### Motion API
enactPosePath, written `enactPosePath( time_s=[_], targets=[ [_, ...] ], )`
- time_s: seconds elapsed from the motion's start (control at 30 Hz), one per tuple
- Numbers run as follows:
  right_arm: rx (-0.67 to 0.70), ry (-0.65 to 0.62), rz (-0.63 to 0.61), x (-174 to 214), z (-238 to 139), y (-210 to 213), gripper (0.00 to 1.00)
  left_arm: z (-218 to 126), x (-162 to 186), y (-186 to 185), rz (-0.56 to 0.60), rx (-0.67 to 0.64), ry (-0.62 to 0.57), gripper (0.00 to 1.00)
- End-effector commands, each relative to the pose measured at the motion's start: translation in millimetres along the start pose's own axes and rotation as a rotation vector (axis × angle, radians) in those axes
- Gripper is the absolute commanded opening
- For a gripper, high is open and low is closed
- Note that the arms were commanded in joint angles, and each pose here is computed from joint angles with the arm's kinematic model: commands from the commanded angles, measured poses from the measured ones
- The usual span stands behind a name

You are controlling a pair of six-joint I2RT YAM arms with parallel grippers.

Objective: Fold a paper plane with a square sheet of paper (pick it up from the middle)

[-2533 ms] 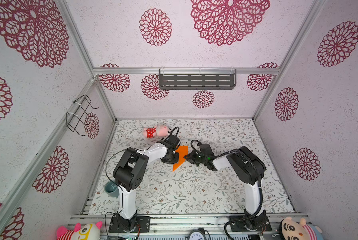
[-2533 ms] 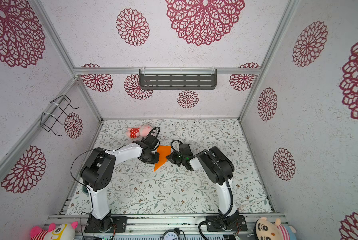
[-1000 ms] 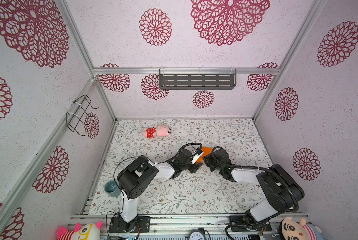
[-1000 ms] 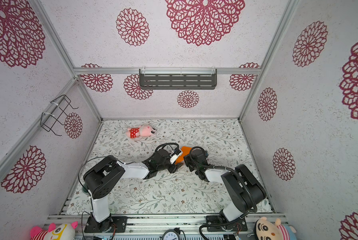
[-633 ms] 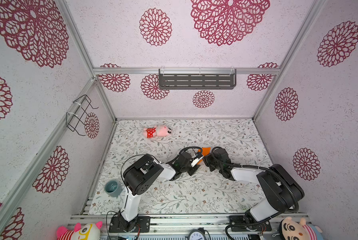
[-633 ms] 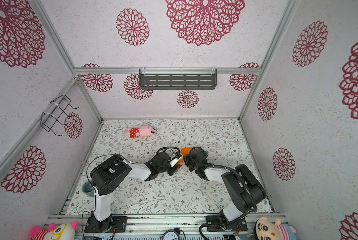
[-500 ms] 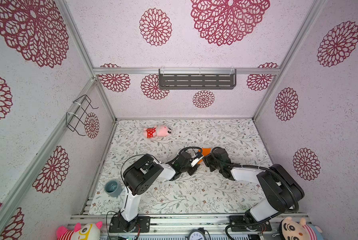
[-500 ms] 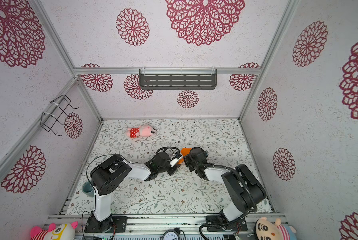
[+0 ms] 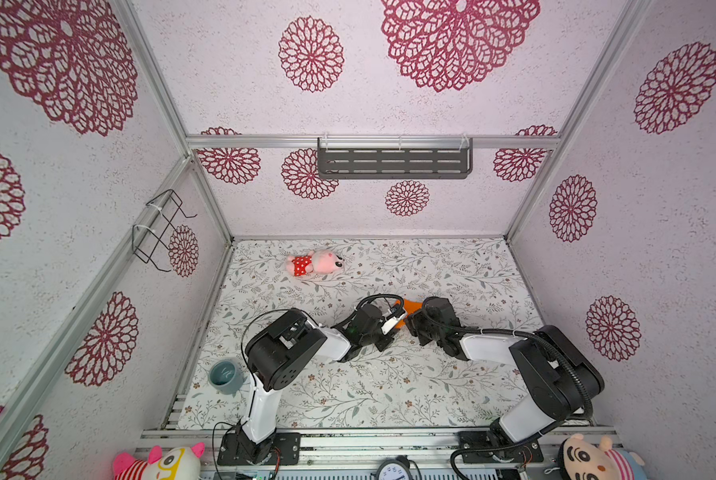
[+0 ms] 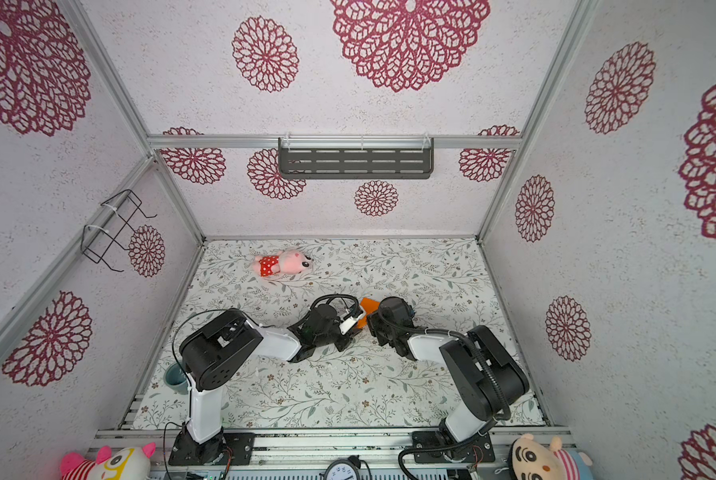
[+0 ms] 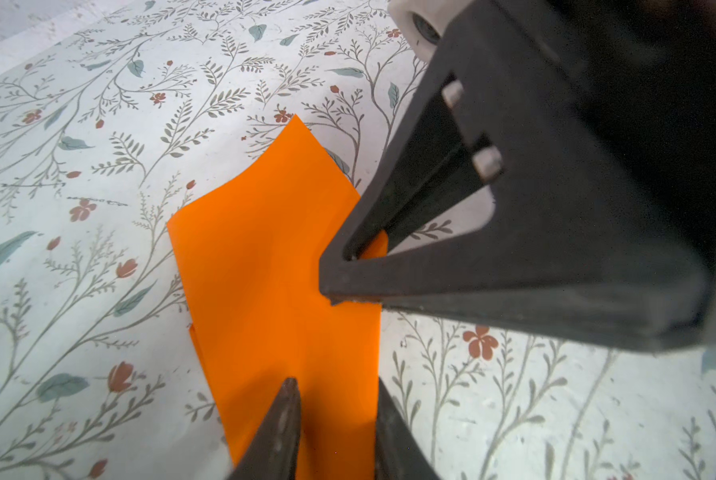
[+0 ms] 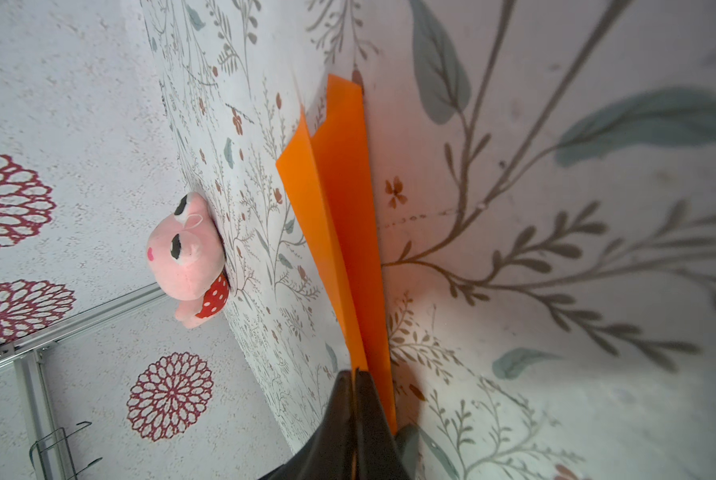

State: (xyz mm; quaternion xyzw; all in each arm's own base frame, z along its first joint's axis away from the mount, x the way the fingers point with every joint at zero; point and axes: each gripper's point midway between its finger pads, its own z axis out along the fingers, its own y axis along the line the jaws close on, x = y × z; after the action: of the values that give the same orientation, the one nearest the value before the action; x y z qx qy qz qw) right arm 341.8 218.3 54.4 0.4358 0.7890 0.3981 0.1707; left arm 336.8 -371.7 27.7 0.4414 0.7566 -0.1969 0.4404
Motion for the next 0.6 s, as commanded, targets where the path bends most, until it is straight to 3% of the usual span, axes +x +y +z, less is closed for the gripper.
enactPosePath(
  time_s=[0.0,0.2,0.43,0.57],
  targets=[
    [-0.023,0.005,0.029,-0.7,1.6,9.2,0.08,-2.8,-7.6,2.7,0.017,-0.001,-0.021,0.23],
    [-0.027,0.011,0.030,0.4,0.6,10.3,0.16,-0.9,-3.9,4.2,0.012,-0.010,-0.010,0.12],
    [-0.003,-0.047,-0.006,-11.0,-11.8,10.1,0.46,-4.9,-4.0,5.2,-0.003,-0.006,-0.009,0.02],
    [0.011,-0.107,-0.047,-23.8,-25.5,10.5,0.56,-7.7,-2.7,6.9,-0.049,0.014,-0.011,0.00]
  ],
)
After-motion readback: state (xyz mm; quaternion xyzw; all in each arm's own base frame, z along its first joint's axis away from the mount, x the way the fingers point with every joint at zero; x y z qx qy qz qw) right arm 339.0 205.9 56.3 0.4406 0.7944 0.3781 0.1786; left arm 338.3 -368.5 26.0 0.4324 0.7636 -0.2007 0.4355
